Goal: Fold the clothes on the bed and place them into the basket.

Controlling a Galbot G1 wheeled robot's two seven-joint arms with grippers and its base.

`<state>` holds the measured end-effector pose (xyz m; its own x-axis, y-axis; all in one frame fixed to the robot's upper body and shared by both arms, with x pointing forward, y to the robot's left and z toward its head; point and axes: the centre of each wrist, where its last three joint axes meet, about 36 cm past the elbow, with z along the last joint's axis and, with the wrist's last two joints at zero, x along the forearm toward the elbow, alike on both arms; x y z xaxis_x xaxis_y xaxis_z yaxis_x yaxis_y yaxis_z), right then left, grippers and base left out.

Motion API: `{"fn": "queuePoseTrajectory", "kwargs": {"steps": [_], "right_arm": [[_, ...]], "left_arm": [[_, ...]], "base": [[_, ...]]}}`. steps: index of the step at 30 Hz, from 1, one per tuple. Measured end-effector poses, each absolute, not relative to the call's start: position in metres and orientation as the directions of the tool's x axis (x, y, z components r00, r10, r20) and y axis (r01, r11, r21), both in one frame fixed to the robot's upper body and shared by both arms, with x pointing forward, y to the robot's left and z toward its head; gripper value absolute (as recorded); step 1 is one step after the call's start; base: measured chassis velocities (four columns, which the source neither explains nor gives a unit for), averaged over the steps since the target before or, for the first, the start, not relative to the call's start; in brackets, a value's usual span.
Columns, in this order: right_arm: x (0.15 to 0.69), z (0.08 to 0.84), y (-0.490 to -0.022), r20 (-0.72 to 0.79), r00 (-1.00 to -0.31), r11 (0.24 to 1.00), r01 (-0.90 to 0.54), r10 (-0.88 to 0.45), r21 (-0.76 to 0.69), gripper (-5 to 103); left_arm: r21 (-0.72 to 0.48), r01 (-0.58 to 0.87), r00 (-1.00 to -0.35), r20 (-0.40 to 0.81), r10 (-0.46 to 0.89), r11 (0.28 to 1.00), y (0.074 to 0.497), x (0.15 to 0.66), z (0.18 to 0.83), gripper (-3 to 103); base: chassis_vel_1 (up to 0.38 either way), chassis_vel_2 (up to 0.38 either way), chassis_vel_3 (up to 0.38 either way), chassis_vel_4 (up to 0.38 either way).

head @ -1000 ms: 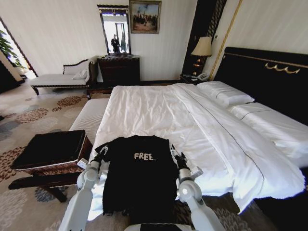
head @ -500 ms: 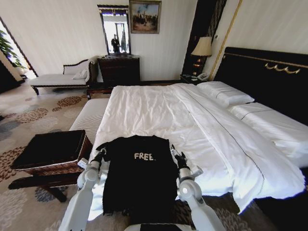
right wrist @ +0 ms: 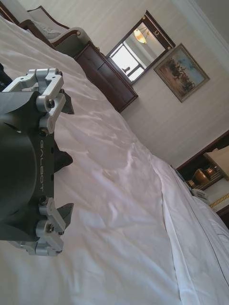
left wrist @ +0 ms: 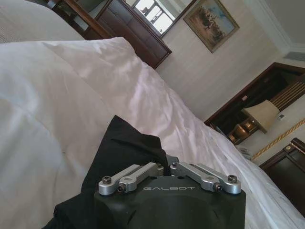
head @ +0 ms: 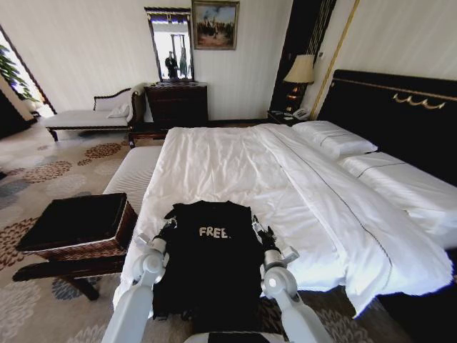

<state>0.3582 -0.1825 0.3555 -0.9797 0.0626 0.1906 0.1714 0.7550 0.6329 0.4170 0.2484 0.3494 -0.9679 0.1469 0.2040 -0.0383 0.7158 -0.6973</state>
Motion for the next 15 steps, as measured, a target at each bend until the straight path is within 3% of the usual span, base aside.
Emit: {"fn": "queuePoseTrajectory", "kwargs": {"steps": [9,12,14,15], "right_arm": [[0.356,0.349,-0.182,0.189,-0.980,0.760,0.168,0.061,0.628,100],[0.356,0.347,-0.181,0.192,-0.980,0.760,0.168,0.059,0.627,100],[0.356,0.347,-0.181,0.192,-0.980,0.760,0.168,0.058,0.627,100],[0.356,0.347,-0.180,0.192,-0.980,0.760,0.167,0.057,0.629,100]], "left_arm": [[-0.703,-0.062,-0.961,0.234,0.149,0.709,0.233,0.420,0.337,-2],[-0.723,-0.066,-0.960,0.233,0.153,0.687,0.227,0.421,0.337,14],[-0.727,-0.066,-0.960,0.232,0.155,0.684,0.227,0.421,0.337,14],[-0.739,-0.064,-0.961,0.228,0.159,0.671,0.225,0.420,0.338,24]], "base": [[0.000,0.000,0.000,0.000],[0.000,0.000,0.000,0.000],[0.000,0.000,0.000,0.000],[0.000,0.000,0.000,0.000]]}}
